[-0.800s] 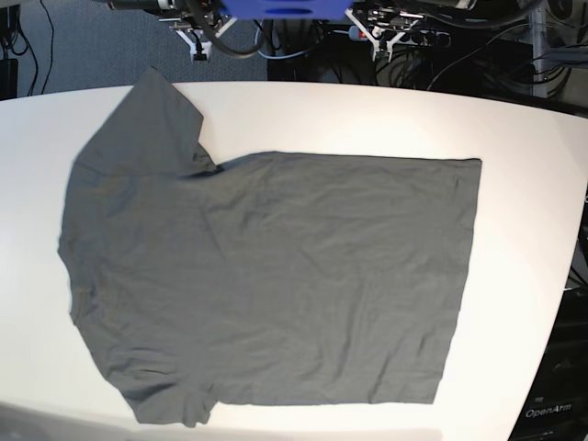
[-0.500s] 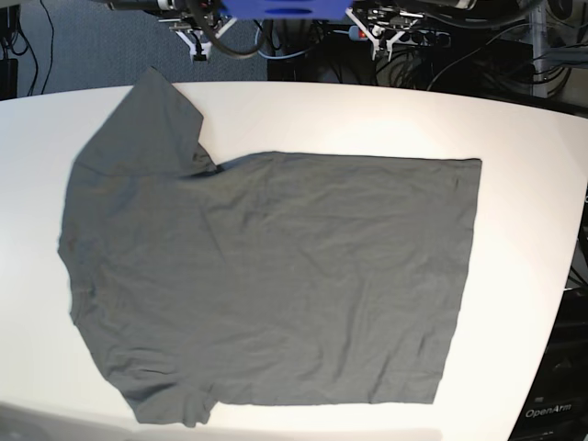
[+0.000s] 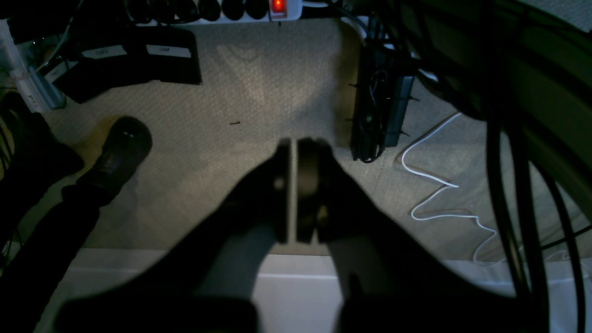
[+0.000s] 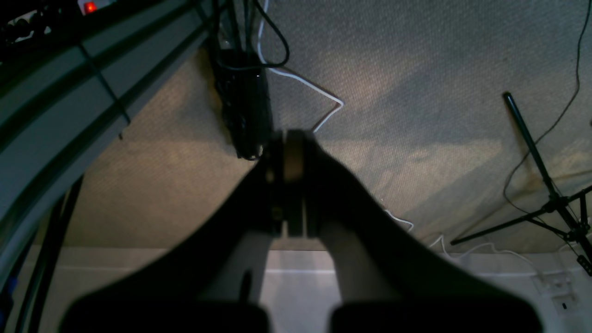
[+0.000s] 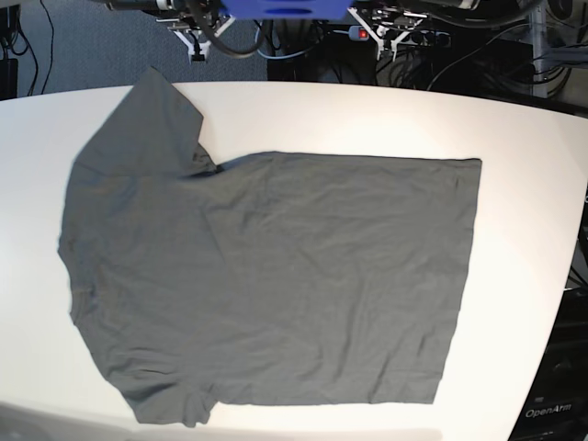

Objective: Fold the T-shirt properly

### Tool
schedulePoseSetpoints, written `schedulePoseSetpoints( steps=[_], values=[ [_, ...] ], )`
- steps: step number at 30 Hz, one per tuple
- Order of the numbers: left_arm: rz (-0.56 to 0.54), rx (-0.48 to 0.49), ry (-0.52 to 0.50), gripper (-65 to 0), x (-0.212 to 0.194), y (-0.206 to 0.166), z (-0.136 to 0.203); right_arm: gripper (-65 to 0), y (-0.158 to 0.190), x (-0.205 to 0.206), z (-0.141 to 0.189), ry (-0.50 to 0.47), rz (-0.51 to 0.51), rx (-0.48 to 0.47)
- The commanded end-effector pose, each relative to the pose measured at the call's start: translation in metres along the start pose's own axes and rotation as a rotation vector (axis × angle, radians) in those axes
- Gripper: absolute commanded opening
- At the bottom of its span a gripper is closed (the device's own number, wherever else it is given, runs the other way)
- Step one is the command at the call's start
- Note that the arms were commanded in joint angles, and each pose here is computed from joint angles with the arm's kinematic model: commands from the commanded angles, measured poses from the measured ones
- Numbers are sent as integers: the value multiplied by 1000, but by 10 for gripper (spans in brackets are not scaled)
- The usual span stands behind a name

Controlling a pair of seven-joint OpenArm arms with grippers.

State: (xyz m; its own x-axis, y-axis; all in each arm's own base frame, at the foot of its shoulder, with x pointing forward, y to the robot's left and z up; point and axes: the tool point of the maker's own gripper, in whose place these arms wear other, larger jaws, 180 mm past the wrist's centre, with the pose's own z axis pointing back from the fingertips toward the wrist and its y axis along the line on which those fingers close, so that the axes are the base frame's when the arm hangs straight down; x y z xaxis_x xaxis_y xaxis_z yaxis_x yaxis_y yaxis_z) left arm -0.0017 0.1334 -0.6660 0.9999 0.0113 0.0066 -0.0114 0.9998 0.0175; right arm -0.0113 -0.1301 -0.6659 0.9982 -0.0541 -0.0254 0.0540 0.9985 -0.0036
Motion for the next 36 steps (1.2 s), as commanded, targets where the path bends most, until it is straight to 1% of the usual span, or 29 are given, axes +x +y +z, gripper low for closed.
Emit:
schedulePoseSetpoints(
  steps=[1, 6, 9, 12, 14, 17, 21, 29, 32, 34, 36],
  values=[
    [-2, 2, 4, -634, -2, 1, 0, -650, -1, 0, 0, 0, 5, -3],
    [-2, 2, 2, -634, -2, 1, 0, -650, -1, 0, 0, -1, 5, -3],
    [-2, 2, -3, -634, -1, 1, 0, -650, -3, 0, 0, -46, 1, -5],
    [-4, 4, -65, -634, 8, 2, 0, -650, -10, 0, 1, -113, -4, -16],
    [-5, 11, -101, -634, 5, 7, 1, -650, -12, -2, 2, -136, -3, -20],
    [-6, 13, -164, -634, 7, 8, 3, -650, -13, -1, 3, -154, -3, -21],
    [-7, 13, -216, -634, 9, 9, 5, -650, -13, -2, 3, -161, -4, -22],
    [-9, 14, -231, -634, 11, 9, 6, -650, -14, -9, 4, -181, -5, -23],
    [-13, 13, -233, -634, 11, 9, 6, -650, -14, -8, 6, -205, -4, -24],
    [-51, 6, -236, -634, 10, 7, 6, -650, -15, -14, 7, -214, -3, -25],
    [-91, -9, -263, -634, 7, 1, 8, -650, -15, -16, 8, -242, -3, -26]
  ],
)
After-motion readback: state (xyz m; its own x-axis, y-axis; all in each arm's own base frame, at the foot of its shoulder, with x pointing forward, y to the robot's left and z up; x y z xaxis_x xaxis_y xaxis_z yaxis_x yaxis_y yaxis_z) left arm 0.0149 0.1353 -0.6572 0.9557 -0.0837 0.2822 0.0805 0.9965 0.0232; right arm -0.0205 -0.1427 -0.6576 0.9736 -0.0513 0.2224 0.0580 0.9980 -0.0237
